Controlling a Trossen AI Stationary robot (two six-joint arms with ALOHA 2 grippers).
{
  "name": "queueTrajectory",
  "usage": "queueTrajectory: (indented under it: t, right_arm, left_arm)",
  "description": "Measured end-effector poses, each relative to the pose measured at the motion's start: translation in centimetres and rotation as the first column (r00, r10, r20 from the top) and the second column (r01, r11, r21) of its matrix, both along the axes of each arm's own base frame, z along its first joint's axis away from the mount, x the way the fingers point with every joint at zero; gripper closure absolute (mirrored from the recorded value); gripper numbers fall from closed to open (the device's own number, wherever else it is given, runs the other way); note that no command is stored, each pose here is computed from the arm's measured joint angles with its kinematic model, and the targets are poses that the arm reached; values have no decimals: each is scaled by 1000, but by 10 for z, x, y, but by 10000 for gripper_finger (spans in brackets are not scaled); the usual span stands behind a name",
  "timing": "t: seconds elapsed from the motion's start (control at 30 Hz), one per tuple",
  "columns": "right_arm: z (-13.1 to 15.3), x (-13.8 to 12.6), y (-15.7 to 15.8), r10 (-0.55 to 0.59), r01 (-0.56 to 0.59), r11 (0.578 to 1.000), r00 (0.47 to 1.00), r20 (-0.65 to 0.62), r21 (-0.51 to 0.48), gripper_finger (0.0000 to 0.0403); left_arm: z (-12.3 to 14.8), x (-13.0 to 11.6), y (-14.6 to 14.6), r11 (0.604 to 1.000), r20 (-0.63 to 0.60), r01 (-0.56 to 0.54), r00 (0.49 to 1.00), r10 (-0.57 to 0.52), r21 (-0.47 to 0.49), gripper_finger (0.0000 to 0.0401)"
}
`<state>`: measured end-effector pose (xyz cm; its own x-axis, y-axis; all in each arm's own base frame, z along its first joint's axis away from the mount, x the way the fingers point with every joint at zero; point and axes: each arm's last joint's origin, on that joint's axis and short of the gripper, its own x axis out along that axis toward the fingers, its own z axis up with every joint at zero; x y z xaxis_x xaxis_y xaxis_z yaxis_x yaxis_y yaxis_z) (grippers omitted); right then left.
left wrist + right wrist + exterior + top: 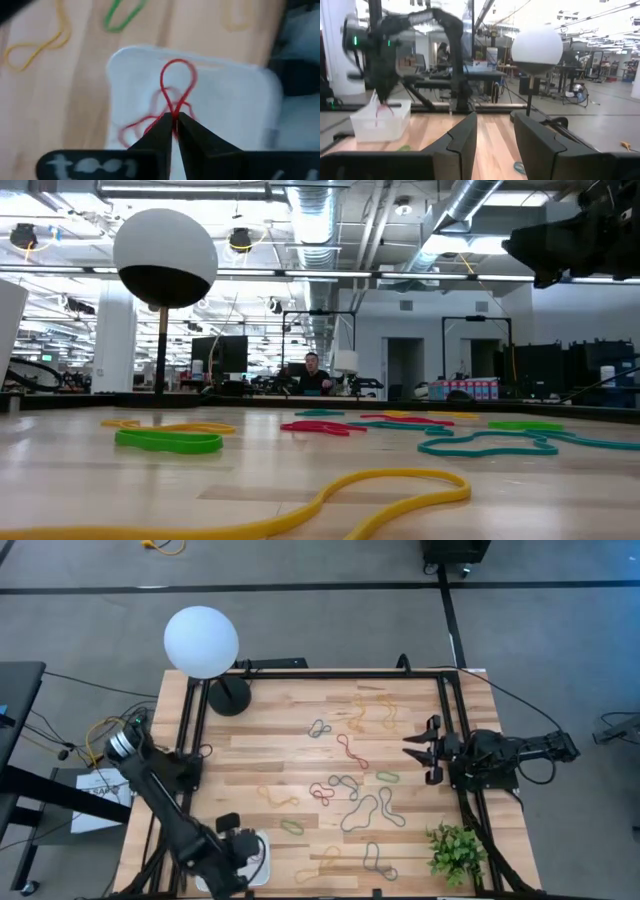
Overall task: Pick and place items into bin
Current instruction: Put the red rubber band into the bin, then put the yellow rubber band into the bin
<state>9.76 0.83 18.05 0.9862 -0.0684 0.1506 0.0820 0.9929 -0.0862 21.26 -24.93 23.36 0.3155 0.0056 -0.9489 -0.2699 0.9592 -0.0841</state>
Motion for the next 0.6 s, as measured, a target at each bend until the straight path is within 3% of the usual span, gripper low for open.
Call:
queueTrajectory:
  t: [0.13, 0.33, 0.47, 0.6]
  right_arm:
    - [3, 0, 0, 3, -4, 1000, 1000, 31, 22, 278]
    - [3, -1, 0, 3, -4, 1000, 999, 35, 20, 278]
    - [3, -1, 0, 3, -3, 1000, 999, 34, 5, 278]
    - [2, 0, 0, 4, -4, 1000, 1000, 25, 14, 278]
  left_arm:
    - [-30, 9, -3, 997, -98, -10, 995, 18, 81, 365]
    - [-60, 21, -1, 997, -256, 6, 967, 14, 77, 334]
    - [-58, 23, 6, 999, -356, 26, 935, -9, 43, 329]
    - [-21, 21, 19, 990, -406, 44, 914, 15, 136, 345]
